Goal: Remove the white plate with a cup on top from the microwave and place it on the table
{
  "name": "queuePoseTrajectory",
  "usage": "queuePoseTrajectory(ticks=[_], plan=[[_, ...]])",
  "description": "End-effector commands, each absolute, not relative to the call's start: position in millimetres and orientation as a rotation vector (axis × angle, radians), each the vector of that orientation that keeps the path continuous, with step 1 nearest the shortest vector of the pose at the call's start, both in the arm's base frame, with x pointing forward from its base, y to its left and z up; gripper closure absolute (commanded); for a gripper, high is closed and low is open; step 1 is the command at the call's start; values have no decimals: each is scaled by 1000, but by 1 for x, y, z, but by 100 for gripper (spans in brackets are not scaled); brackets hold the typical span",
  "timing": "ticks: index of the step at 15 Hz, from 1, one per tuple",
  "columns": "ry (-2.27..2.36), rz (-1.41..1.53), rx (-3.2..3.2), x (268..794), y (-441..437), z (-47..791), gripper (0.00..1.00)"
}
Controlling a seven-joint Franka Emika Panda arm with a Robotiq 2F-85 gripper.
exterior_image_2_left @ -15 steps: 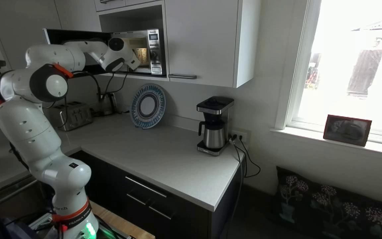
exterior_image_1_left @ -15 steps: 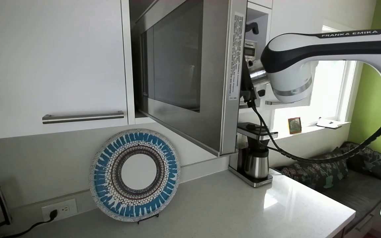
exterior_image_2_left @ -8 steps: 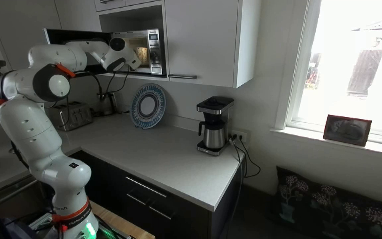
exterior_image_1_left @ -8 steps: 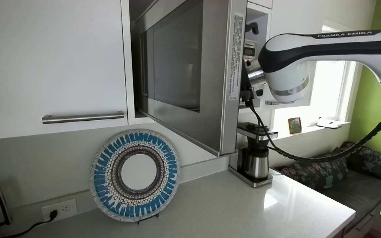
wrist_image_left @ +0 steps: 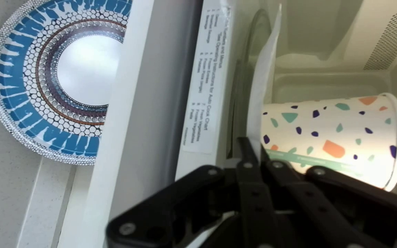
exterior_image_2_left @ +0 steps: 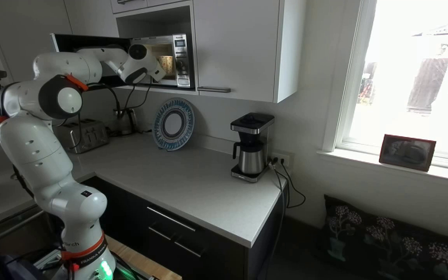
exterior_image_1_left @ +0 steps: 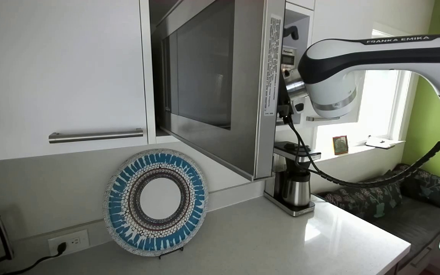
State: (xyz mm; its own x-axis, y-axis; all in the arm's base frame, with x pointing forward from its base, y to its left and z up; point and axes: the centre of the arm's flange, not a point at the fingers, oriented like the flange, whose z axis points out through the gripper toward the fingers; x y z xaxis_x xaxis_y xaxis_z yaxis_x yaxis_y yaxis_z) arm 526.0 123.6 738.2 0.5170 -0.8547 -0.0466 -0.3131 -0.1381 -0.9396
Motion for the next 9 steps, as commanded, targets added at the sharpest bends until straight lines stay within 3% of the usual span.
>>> queuePoseTrajectory(ticks=[1, 9], plan=[[955, -637, -1714, 519, 116, 742, 100], [860, -637, -1697, 509, 94, 744, 100]])
